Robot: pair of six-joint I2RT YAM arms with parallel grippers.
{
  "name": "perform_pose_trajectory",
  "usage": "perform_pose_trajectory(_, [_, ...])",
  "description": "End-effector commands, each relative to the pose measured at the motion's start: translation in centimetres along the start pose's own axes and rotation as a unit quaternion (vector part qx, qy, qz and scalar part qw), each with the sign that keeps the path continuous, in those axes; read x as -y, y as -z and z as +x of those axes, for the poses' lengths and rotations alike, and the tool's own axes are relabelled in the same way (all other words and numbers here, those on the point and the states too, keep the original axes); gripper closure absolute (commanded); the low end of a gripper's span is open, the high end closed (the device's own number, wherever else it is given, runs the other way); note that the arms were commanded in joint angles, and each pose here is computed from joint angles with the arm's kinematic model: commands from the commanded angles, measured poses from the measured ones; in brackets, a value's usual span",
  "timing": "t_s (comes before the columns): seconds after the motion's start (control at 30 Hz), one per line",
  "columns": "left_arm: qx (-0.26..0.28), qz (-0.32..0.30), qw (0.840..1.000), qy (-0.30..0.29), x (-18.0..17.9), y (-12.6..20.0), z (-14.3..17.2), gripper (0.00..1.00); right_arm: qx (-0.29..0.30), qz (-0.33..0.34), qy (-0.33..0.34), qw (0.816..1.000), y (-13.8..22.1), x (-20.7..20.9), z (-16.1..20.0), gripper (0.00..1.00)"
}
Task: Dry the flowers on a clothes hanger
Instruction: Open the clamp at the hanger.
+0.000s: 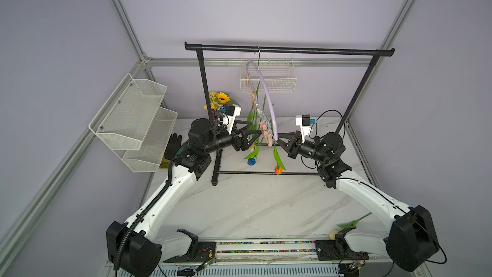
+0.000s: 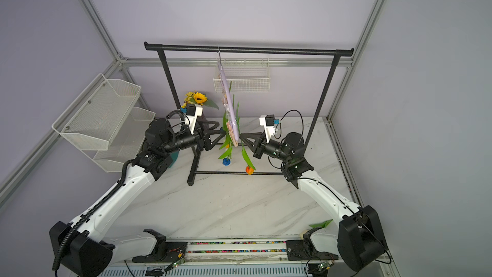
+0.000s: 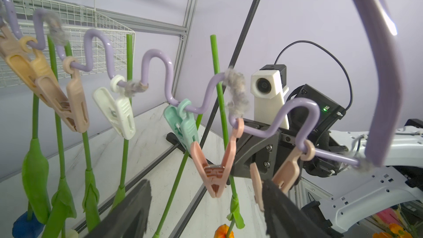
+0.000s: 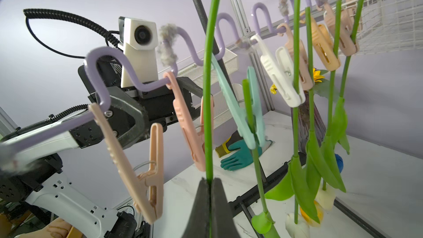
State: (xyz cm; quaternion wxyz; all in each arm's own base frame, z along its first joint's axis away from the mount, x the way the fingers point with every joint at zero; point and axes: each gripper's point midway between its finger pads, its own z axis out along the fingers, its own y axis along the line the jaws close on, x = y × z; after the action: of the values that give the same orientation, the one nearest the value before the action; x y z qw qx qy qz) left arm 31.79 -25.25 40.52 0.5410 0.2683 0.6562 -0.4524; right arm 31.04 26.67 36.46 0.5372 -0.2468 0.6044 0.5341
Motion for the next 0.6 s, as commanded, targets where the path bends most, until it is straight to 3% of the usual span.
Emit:
perform_pose_trajectory(0.0, [0.015,0.025,0.999,-0.027,1.4,-0.3,-1.8,0.28,0.028,-0.015,0.02,0.999,-0.4,-0.9,-0.9,1.0])
perform_pose_trajectory(0.23, [0.001,0.025,0.999,-0.035,1.8,-1.2,-1.5,0.29,0.025,-0.003,0.023,0.999,-0.3,-0.6,-0.4,1.0])
perform_pose_trajectory(0.57, [-0.006,0.01,0.999,-0.036,1.5,-2.4,-2.1,0.41,0.023,-0.002,0.023,0.999,-0.3,-0.5,-0.3,1.0])
